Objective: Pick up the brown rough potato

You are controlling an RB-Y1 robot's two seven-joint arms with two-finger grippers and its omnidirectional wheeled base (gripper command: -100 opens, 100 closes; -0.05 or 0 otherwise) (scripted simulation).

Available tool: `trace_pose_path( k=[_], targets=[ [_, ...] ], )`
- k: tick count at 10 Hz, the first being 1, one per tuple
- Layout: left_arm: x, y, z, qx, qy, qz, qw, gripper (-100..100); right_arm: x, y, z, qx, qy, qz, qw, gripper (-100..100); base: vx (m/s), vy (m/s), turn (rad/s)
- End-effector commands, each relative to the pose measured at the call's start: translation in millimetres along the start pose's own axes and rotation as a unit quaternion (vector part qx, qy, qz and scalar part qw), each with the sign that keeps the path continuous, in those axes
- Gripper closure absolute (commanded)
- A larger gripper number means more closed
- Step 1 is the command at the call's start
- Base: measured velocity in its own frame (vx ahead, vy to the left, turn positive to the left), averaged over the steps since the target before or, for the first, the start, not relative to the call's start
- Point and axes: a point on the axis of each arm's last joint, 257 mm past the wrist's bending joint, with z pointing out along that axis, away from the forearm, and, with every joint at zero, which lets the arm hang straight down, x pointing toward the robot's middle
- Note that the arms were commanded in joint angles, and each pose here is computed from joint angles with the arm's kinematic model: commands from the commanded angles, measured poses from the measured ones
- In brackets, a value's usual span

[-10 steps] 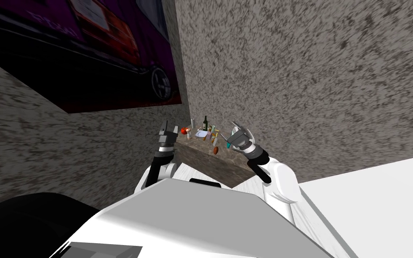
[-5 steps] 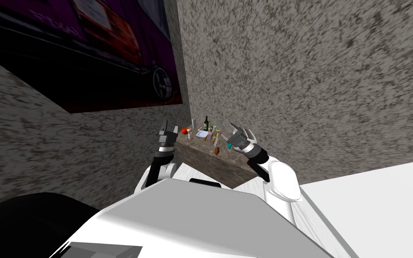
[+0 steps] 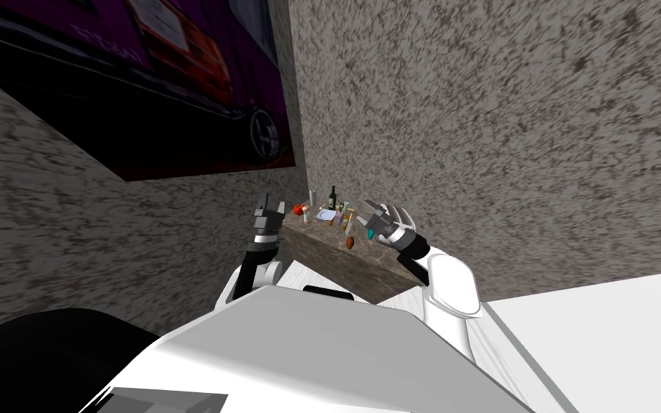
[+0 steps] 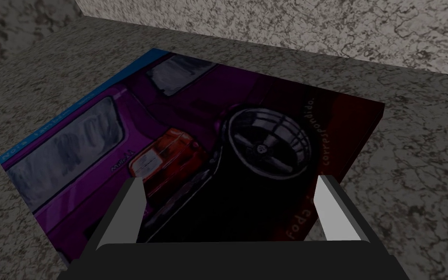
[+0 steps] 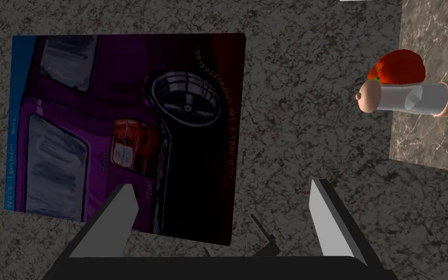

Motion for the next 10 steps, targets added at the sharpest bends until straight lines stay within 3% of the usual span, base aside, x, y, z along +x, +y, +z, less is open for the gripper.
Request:
trace_pose_path(
  k=[1, 2, 4, 5, 10],
  targets=[
    [0.0, 0, 0.0, 0.000, 0.000, 0.000, 1.0000, 0, 6, 8, -0.6, -0.016, 0.013, -0.018, 0.9996, -100, 0.009, 0.013, -0.007],
    [0.0, 0, 0.0, 0.000, 0.000, 0.000, 1.0000, 0, 11, 15, -2.1, -0.036, 0.014, -0.052, 0.9979, -100, 0.016, 0.033, 0.067],
    [0.0, 0, 0.0, 0.000, 0.000, 0.000, 1.0000, 0, 21, 24, -3.4, -0.054, 0.032, -0.068, 0.9957, -100, 0.010, 0.025, 0.018],
    [0.0, 0, 0.0, 0.000, 0.000, 0.000, 1.0000, 0, 29, 32, -6.3, -0.077, 0.034, -0.100, 0.9914, -100, 0.010, 0.035, 0.073],
    [0.0, 0, 0.0, 0.000, 0.000, 0.000, 1.0000, 0, 56, 55, -16.2, -0.136, 0.068, -0.155, 0.9762, -100, 0.007, 0.028, 0.027]
  ],
)
